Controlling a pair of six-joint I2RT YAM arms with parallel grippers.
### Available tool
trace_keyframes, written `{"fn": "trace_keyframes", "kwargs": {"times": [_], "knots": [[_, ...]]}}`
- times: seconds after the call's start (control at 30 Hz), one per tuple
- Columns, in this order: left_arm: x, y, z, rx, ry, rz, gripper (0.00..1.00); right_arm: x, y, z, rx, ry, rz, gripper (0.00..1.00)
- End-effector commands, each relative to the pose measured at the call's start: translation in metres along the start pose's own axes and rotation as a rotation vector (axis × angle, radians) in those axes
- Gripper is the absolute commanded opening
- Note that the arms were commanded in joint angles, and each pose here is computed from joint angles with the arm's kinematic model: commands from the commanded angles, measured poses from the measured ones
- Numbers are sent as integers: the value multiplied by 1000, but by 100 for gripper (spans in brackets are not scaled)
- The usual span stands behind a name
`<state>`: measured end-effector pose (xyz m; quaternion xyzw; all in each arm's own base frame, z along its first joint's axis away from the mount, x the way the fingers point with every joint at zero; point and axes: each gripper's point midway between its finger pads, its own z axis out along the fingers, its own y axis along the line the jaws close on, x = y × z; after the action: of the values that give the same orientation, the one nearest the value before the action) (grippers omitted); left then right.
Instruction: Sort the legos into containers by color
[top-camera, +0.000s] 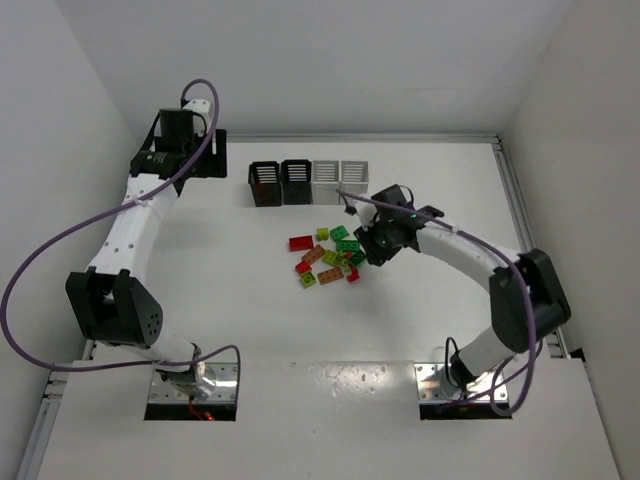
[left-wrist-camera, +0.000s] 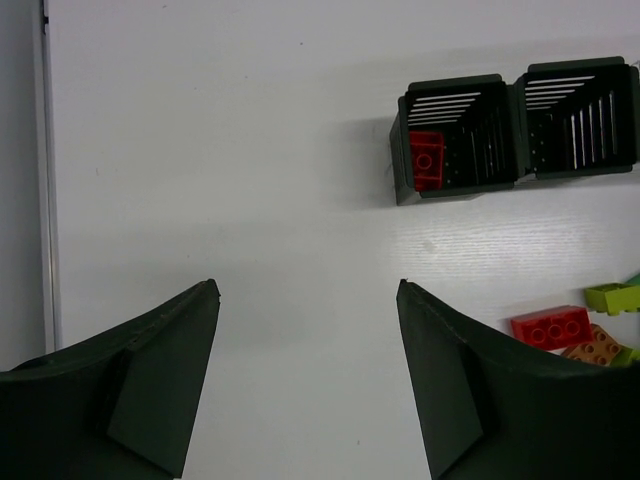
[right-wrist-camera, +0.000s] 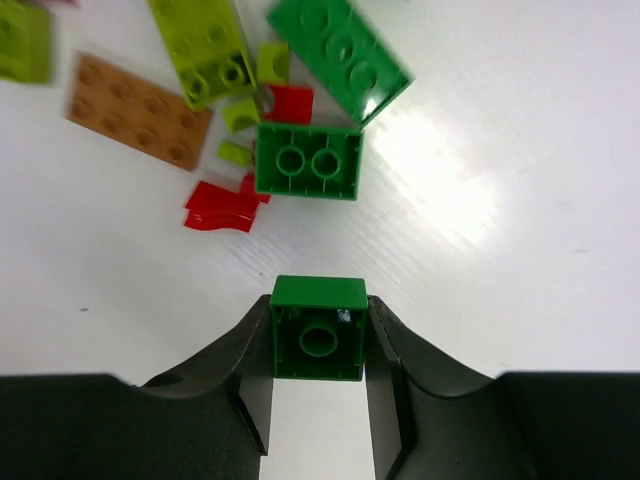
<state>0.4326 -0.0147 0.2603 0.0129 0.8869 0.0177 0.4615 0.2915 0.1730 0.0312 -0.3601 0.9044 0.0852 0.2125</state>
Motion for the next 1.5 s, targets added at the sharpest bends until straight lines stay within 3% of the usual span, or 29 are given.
{"fn": "trace_keyframes", "kwargs": {"times": [0.0,0.17,0.33,0.47,0.53,0.57,0.8,0.87,0.93,1.17,1.3,1.47], "knots": [[-21,5,-15,-2,-87,-15,78,-52,-5,-63,11,-161,-38,5],[-21,-1,-15,31,-87,-13,78,-117,-15,-85,23,-265,-28,5],[-15,-9,-15,48,-78,20,80,-158,-52,-60,98,-263,26,5],[-15,-10,-17,36,-86,25,80,-206,-84,-69,134,-328,74,5],[-10,-15,-16,45,-75,31,80,-209,-99,-44,131,-287,117,5],[-10,-15,-16,45,-75,31,80,-223,-113,-56,150,-317,129,5],[-4,-14,-16,30,-65,46,82,-227,-141,-34,188,-303,178,5],[-4,-14,-16,30,-65,46,87,-222,-144,-24,178,-285,198,6],[-7,-18,-16,49,-75,46,94,-218,-143,-21,175,-275,200,7],[3,-49,-16,206,-59,106,95,-226,-149,-10,161,-296,229,14],[17,-60,-12,255,-34,136,96,-226,-154,-4,182,-292,233,26],[27,-84,-20,397,-65,196,97,-235,-159,-6,196,-321,248,52]]}}
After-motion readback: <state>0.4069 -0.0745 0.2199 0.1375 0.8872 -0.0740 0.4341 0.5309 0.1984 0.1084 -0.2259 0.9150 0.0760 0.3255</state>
